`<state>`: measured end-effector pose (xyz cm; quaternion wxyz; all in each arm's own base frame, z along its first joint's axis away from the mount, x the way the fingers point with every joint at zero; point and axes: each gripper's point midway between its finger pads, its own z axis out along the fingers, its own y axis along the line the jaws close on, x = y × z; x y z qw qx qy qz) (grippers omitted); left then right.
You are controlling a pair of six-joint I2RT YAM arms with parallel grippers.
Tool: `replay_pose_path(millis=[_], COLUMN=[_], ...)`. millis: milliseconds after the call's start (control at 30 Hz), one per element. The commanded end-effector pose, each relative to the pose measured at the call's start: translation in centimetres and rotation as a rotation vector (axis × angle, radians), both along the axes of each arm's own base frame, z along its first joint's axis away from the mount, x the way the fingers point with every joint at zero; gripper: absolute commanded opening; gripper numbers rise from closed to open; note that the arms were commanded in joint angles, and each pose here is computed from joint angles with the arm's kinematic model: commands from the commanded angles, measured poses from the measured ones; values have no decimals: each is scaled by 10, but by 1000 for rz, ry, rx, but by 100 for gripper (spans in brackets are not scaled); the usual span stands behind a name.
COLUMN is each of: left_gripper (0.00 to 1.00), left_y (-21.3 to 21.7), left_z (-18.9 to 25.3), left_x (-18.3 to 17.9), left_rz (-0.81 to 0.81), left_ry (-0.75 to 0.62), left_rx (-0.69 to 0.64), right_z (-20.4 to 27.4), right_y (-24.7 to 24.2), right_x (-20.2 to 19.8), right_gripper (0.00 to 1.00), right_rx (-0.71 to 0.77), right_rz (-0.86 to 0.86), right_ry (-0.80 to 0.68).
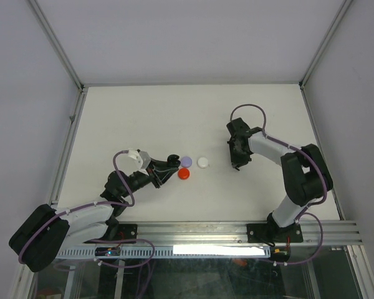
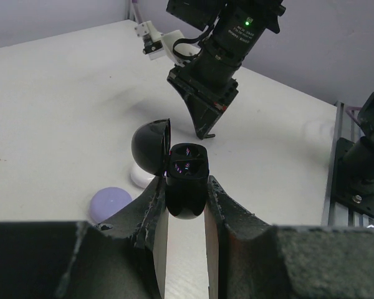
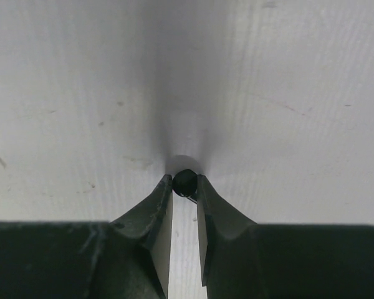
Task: Insert the wireless bluetooth earbuds into the charging case
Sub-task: Pick up the earbud from the center of the board, then place the earbud in the charging case.
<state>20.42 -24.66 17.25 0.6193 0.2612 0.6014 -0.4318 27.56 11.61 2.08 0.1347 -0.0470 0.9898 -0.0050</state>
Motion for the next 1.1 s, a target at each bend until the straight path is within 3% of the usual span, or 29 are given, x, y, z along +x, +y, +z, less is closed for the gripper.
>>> replay_pose_path(millis=[0,400,600,1067], left_gripper=[0,2,2,4], left_y=[3,7,6,0], left_z=[25,60,77,103], left_x=[-9,-11,-9,-21], left_rz=[-28,-13,-8,-73], left_ry=[-98,-235,-304,-453], left_rx=[-80,-135,-152,-173], right_z=[34,164,229,317], right_y=[29,106,139,183], right_x=[11,7,-16,-83], right_gripper=[13,9,8,8], right_rx=[94,488,712,1103], right_rz=[84,239,345,614], right_ry=[-144,-481,-628,-790])
